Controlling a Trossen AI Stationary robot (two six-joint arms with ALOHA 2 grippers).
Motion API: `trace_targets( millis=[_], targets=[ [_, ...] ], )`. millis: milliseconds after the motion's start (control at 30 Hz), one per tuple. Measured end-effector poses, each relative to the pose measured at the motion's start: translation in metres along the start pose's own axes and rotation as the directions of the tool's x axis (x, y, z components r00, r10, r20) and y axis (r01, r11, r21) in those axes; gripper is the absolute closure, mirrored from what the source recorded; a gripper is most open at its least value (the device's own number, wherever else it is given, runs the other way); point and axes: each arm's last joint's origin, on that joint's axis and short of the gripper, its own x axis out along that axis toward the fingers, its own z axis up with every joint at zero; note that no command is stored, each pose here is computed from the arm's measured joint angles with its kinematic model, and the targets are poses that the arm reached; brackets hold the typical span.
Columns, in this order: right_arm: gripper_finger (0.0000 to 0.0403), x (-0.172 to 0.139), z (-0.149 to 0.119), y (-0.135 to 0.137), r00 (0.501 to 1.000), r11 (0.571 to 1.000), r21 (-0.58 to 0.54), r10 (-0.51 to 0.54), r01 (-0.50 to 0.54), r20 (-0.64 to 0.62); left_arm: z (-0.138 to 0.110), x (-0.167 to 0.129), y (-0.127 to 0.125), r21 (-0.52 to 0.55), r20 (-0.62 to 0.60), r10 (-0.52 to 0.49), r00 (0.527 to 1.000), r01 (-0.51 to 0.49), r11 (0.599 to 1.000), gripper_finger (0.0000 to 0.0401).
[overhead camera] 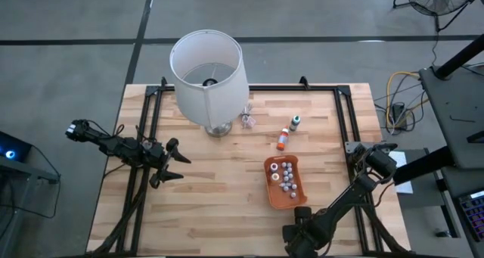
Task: Pick & Place food coloring
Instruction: Put the small food coloring bottle into the orange bin
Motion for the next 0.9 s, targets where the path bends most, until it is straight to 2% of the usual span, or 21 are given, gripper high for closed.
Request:
trace_targets(
  millis=[233, 367, 900],
  targets=[
    [0.0173, 0.0008, 0.0002, -0.0003, 1.000, 1.000, -0.001, -0.013, 0.013, 0.012, 0.0000, 0.0000, 0.0000, 0.000, 0.000, 0.000, 1.000, 0.000, 1.000, 0.0143],
    [0.0188, 0.0011, -0.0003, -0.0002, 1.000, 1.000, -0.003, -0.015, 0.015, 0.011, 0.0000, 0.0000, 0.0000, 0.000, 0.000, 0.000, 1.000, 0.000, 1.000, 0.0143],
    [0.0329, 0.0005, -0.0008, -0.0011, 1.000, 1.000, -0.003, -0.021, 0.021, 0.010, 0.0000, 0.0000, 0.0000, 0.000, 0.000, 0.000, 1.000, 0.000, 1.000, 0.0143]
  ],
)
